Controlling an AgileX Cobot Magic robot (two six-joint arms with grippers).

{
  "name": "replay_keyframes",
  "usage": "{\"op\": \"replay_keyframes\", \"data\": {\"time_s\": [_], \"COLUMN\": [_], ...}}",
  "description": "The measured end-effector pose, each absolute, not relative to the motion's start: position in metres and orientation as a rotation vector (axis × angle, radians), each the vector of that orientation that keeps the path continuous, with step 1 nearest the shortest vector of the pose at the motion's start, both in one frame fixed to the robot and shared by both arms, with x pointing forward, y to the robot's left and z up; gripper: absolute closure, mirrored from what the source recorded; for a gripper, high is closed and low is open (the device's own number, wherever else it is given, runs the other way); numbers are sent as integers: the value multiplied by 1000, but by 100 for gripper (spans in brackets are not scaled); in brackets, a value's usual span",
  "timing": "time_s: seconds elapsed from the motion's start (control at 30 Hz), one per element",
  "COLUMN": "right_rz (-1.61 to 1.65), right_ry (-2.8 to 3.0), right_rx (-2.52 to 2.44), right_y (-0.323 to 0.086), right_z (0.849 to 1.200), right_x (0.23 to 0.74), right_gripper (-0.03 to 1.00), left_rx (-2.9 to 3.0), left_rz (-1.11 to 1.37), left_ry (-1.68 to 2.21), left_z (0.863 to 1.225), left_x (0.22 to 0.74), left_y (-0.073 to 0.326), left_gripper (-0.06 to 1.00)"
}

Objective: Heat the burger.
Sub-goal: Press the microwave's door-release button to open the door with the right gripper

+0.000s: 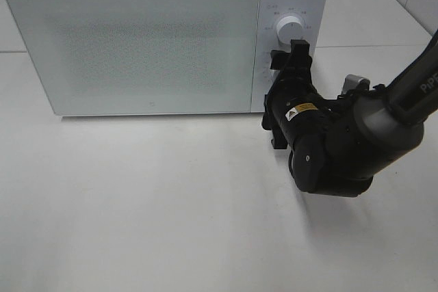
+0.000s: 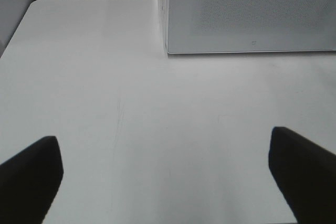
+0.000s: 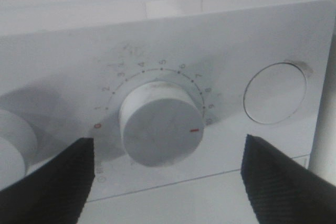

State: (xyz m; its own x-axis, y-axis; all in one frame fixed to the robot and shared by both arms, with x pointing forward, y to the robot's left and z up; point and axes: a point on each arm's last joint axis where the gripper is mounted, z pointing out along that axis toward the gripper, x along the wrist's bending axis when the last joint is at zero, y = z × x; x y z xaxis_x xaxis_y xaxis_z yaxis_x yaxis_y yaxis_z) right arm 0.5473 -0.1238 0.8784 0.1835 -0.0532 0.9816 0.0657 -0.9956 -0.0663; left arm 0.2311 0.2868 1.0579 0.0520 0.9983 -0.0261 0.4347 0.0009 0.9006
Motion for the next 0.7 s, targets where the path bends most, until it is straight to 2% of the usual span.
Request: {"op": "replay_keyframes", "data": {"time_s": [0.33,0.7], "right_rz": [-1901,-2033], "right_ry": [-147,-646], "right_rx": [-2393,-2338], "right_y": [-133,-140], "right_z": [874,914], "right_x": [529,503], "right_gripper": [21,21], "left_rx": [1546,1546], "left_rz": [909,909], "left_ry": [1492,1492], "left_z": [1058,1058], "left_x": [231,231], "left_y": [287,287], "left_gripper": [-5,-5]}}
